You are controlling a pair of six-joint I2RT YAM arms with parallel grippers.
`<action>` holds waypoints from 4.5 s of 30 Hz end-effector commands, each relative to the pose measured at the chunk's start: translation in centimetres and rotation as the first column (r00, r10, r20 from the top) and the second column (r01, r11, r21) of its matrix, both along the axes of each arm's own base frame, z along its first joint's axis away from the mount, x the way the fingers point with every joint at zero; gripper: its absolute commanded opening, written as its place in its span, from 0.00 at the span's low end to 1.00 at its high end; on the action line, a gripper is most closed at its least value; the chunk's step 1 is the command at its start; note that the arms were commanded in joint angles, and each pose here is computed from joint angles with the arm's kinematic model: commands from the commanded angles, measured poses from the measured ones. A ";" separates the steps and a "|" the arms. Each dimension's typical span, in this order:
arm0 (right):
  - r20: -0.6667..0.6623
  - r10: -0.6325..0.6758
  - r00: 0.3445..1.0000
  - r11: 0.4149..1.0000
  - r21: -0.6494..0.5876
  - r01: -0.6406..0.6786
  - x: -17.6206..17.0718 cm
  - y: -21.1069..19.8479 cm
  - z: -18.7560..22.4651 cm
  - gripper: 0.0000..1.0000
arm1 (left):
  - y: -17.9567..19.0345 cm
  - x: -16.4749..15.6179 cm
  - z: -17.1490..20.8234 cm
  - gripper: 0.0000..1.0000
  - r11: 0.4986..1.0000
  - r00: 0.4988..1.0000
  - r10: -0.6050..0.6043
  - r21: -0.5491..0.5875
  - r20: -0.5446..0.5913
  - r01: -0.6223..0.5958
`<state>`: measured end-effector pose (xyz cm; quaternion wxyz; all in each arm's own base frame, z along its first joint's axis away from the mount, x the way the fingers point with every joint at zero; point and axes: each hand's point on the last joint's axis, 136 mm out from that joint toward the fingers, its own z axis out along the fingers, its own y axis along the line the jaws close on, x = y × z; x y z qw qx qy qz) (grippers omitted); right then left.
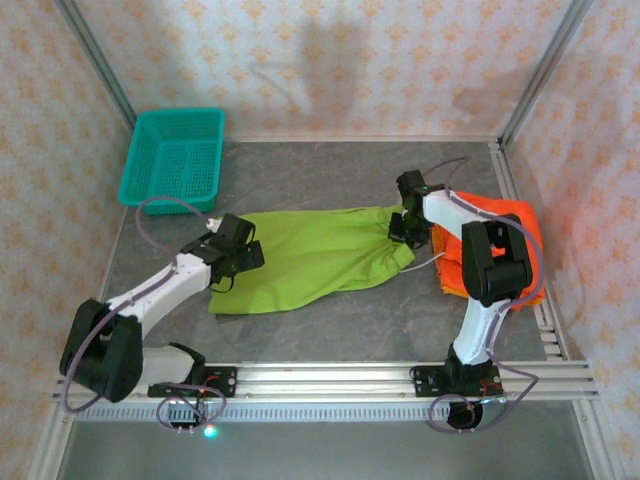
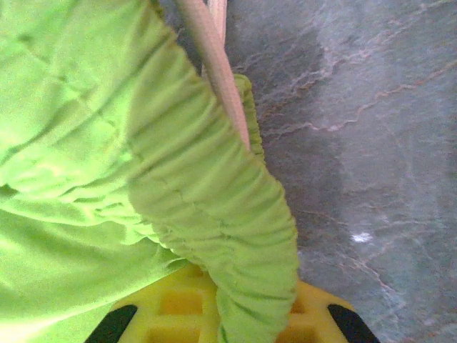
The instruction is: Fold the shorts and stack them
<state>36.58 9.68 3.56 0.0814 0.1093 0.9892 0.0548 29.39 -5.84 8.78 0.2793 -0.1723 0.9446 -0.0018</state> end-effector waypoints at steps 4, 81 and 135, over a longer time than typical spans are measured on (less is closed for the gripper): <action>0.085 0.045 0.995 0.974 -0.227 -0.025 0.0 -3.4 6.3 0.00 | 0.0 0.4 4.9 1.00 0.998 0.986 -0.014 -0.051 0.169 0.023; -0.004 -0.117 0.993 0.981 0.158 0.116 -5.4 -0.9 1.5 0.60 | -22.8 3.8 10.4 0.81 0.826 0.844 -0.505 -0.183 0.181 0.533; -0.079 -0.169 0.983 0.947 0.265 0.184 -4.9 0.9 -2.9 0.00 | -30.8 3.4 -2.9 0.53 0.866 0.884 -0.467 -0.199 0.007 0.459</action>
